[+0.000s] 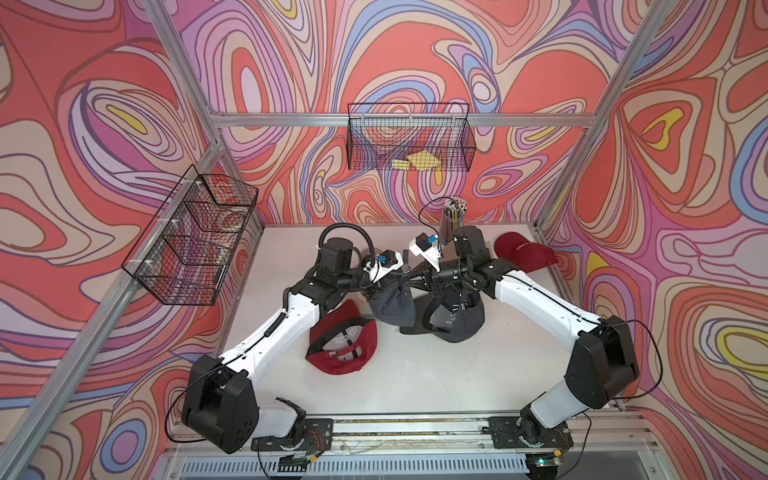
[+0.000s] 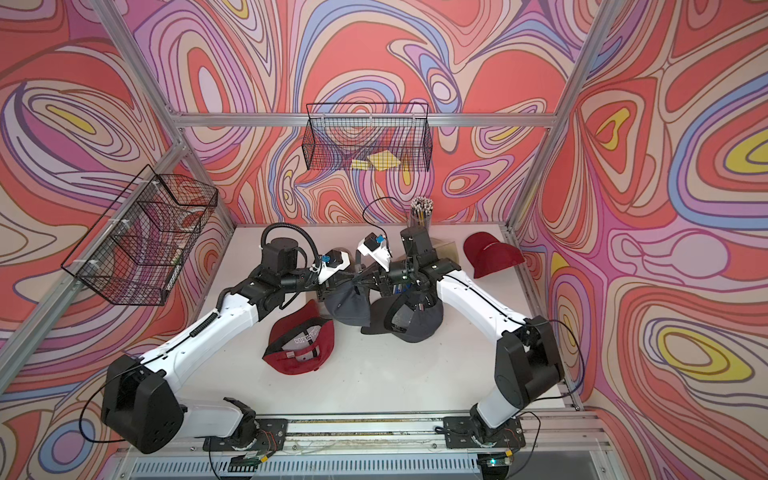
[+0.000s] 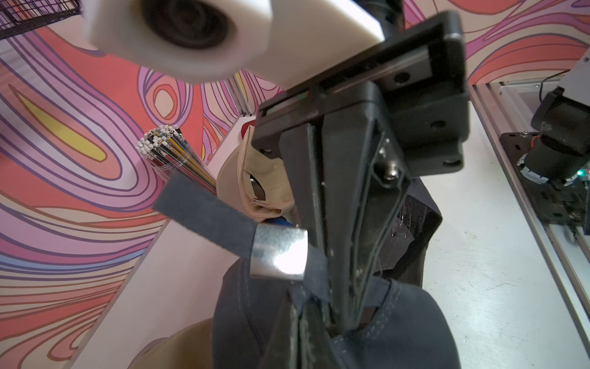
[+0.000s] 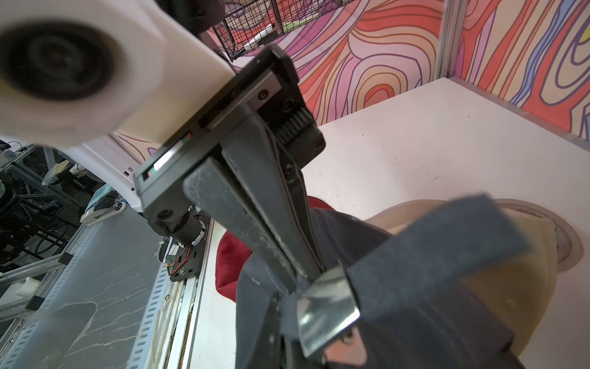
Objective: Open the adjustable buckle of the baseball cap
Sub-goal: Pull the adjustable strap on the baseball cap.
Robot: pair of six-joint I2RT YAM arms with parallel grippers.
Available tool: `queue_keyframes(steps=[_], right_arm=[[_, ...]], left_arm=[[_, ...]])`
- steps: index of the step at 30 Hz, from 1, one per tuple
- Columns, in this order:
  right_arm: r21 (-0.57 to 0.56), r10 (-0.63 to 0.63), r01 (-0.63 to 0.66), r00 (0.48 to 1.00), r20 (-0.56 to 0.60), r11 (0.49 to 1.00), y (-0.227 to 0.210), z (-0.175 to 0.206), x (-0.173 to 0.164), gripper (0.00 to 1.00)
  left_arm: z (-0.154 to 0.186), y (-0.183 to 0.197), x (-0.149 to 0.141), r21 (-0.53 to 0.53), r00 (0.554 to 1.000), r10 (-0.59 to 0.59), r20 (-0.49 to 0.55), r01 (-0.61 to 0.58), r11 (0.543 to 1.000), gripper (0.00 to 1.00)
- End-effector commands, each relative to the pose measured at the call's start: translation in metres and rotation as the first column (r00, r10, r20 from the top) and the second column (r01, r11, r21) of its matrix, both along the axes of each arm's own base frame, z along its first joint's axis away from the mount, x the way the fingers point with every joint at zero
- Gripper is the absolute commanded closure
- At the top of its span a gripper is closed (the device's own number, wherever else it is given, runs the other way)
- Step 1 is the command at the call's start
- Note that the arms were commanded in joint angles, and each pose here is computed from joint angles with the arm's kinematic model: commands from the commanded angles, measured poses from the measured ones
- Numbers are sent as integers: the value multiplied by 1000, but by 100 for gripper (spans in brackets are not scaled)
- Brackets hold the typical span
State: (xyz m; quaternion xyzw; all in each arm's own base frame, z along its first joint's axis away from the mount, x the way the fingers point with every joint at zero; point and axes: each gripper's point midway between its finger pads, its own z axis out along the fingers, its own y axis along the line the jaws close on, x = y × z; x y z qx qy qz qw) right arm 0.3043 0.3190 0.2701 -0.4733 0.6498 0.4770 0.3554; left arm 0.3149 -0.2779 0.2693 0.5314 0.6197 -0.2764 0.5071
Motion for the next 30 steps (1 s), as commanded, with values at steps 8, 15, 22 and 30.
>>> queue_keyframes(steps=[8, 15, 22, 30], right_arm=[[-3, -93, 94, 993, 74, 996, -2, 4, 19, 100], [-17, -96, 97, 995, 40, 995, -3, -8, 24, 100], [-31, -105, 106, 994, 15, 994, -5, -16, 27, 100], [-49, -97, 95, 995, -26, 994, -5, -26, 29, 100]], left_arm=[[33, -20, -7, -178, 990, 1, -141, -27, 984, 100], [46, -11, -1, -196, 985, 57, -163, -89, 977, 100], [65, 12, 16, -290, 974, 113, -198, -168, 942, 100], [71, 17, 18, -322, 971, 113, -210, -178, 930, 100]])
